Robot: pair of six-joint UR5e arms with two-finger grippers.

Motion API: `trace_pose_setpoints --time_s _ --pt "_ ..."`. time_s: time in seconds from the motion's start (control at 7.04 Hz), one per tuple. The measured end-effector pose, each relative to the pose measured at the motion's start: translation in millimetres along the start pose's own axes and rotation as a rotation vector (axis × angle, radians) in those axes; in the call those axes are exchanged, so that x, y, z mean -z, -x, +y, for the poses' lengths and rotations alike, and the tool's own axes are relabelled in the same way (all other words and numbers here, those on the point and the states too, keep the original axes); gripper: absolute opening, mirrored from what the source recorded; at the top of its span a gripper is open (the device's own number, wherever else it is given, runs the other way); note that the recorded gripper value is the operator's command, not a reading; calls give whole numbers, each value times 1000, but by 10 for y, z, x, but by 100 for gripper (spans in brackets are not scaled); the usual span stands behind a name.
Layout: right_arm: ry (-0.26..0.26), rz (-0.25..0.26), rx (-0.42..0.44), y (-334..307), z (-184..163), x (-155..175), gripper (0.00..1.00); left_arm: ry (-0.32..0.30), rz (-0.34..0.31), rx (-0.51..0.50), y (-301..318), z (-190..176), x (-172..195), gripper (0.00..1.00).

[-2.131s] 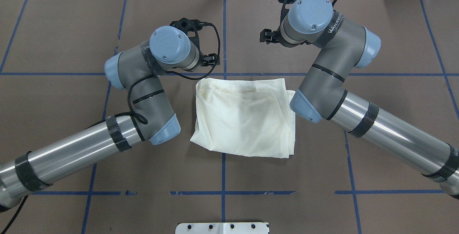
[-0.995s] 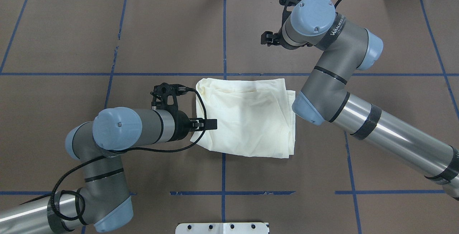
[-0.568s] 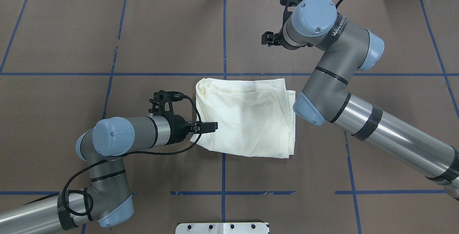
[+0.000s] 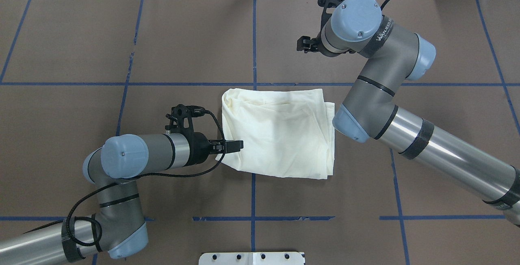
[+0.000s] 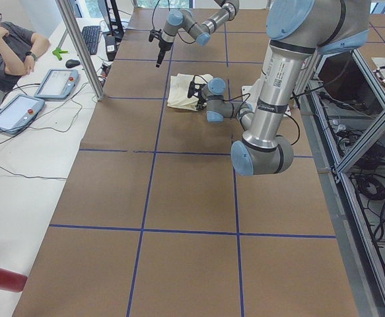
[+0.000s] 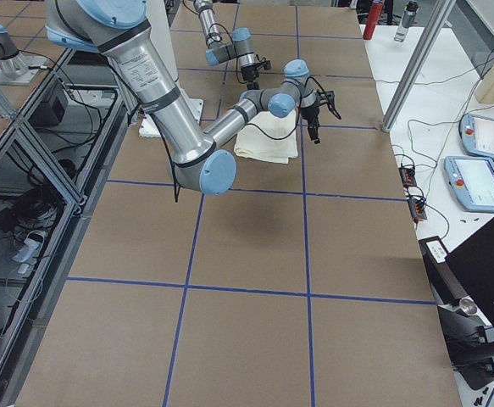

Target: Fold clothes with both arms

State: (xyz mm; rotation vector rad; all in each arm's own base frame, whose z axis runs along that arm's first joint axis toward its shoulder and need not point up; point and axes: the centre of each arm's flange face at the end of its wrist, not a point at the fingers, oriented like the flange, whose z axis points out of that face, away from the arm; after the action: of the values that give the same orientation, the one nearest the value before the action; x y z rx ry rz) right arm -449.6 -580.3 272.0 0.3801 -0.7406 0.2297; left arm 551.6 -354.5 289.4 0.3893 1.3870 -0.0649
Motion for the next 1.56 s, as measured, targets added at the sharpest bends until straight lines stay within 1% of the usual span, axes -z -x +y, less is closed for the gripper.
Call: trace_pose_setpoints --time_s 0.14,0.28,0.43,0.57,0.71,0.85,0.99,1.28,1.42,1.56 --pt "1 1 0 -14 6 -8 100 4 3 0 -12 33 -7 79" --pt "1 2 0 -23 9 -13 100 12 7 -1 -28 96 -23 73" --pt "2 4 0 -35 14 -21 100 26 14 -1 -52 193 -42 59" --pt "2 7 -1 -53 21 -32 100 36 21 -2 -74 263 -52 39" --pt "2 7 -1 -62 25 -31 100 41 19 -3 -49 308 -51 26" --pt "1 6 -1 -71 30 -23 100 46 9 -5 43 348 -34 8" --pt "1 6 -1 -92 41 -20 100 50 -1 -6 150 384 -1 0" --pt "2 8 -1 -123 56 -19 100 51 1 -7 236 415 40 0" --pt "2 8 -1 -127 58 -19 100 51 3 -7 240 418 46 42" --pt "2 7 -1 -126 58 -18 100 51 9 -7 223 414 68 98"
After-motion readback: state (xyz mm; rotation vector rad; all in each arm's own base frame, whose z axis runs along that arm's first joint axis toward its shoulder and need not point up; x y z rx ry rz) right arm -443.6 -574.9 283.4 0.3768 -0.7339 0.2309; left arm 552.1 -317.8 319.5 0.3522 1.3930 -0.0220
